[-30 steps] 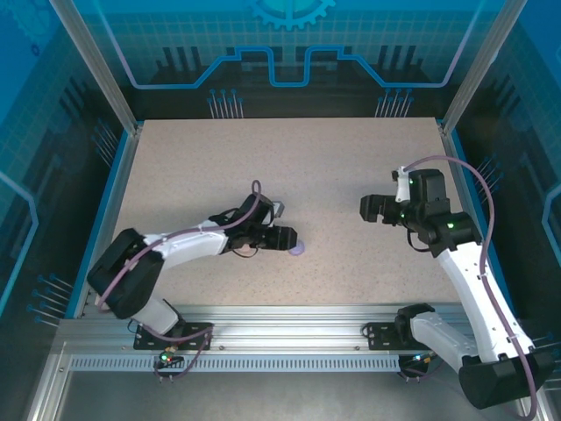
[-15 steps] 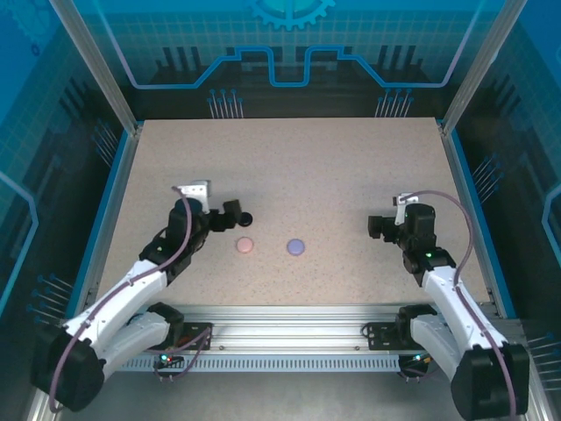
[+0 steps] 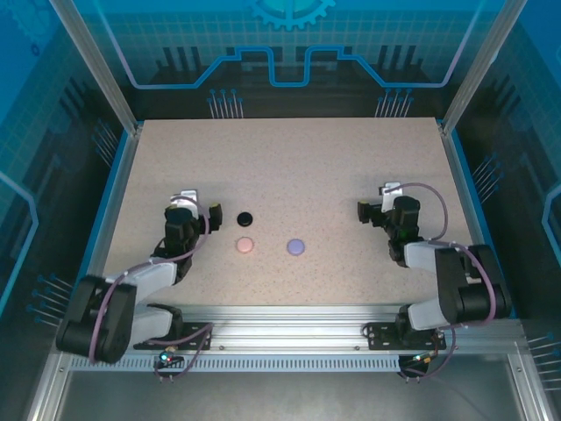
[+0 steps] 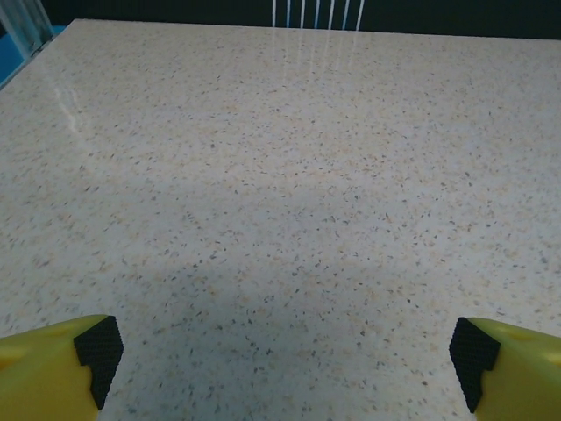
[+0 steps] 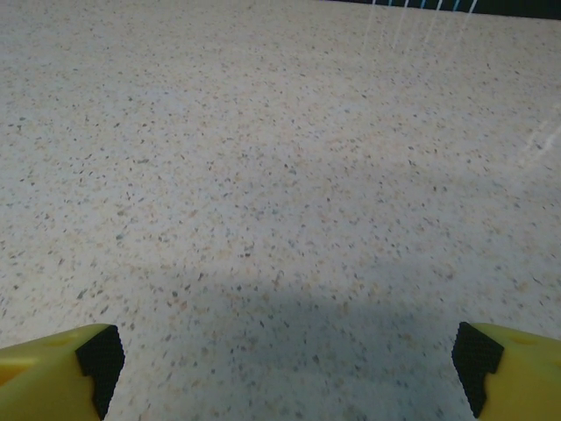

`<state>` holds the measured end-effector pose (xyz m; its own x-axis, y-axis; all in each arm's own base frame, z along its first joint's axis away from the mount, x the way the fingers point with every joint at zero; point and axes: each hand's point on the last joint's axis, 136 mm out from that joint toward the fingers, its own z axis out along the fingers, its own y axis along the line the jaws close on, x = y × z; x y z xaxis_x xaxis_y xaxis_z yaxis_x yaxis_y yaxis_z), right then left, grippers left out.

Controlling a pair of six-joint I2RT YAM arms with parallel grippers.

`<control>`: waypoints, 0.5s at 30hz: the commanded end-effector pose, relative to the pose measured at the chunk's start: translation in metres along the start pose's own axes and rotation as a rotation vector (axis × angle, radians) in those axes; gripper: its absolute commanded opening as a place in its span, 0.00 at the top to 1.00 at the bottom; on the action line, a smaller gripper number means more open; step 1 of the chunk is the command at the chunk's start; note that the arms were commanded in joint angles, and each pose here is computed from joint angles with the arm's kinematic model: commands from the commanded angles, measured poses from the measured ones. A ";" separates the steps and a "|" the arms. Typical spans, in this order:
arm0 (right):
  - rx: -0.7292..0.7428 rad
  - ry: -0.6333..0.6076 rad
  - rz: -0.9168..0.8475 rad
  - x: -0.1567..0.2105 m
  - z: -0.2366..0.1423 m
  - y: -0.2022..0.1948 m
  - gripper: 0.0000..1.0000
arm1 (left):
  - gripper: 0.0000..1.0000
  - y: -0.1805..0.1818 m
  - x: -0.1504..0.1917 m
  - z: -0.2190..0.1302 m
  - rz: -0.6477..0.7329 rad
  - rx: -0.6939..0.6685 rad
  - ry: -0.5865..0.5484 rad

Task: Insert wireless bluetooth earbuds into charging case

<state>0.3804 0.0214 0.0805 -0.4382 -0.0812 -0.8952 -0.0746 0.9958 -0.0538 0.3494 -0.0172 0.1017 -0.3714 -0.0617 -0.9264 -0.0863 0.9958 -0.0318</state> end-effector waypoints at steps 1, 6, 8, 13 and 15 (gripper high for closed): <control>-0.024 -0.047 -0.017 -0.018 0.009 0.005 0.00 | 0.01 -0.010 -0.032 0.003 0.083 0.052 -0.194; -0.028 -0.060 -0.009 -0.019 0.009 0.003 0.00 | 0.01 -0.011 -0.014 0.018 0.089 0.094 -0.205; -0.028 -0.061 -0.009 -0.020 0.009 0.002 0.00 | 0.01 -0.003 -0.014 0.016 0.061 0.073 -0.240; -0.026 -0.059 -0.016 -0.019 0.009 0.004 0.00 | 0.01 0.006 -0.015 0.034 0.026 0.038 -0.142; -0.025 -0.060 -0.017 -0.020 0.009 0.004 0.00 | 0.01 0.013 -0.015 0.048 -0.006 0.016 -0.062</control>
<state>0.3878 0.0258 0.0792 -0.4315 -0.0850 -0.8981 -0.0967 0.9942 -0.0476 0.3797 -0.0077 0.0823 -0.3023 -0.0179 -0.9530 -0.0507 0.9987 -0.0027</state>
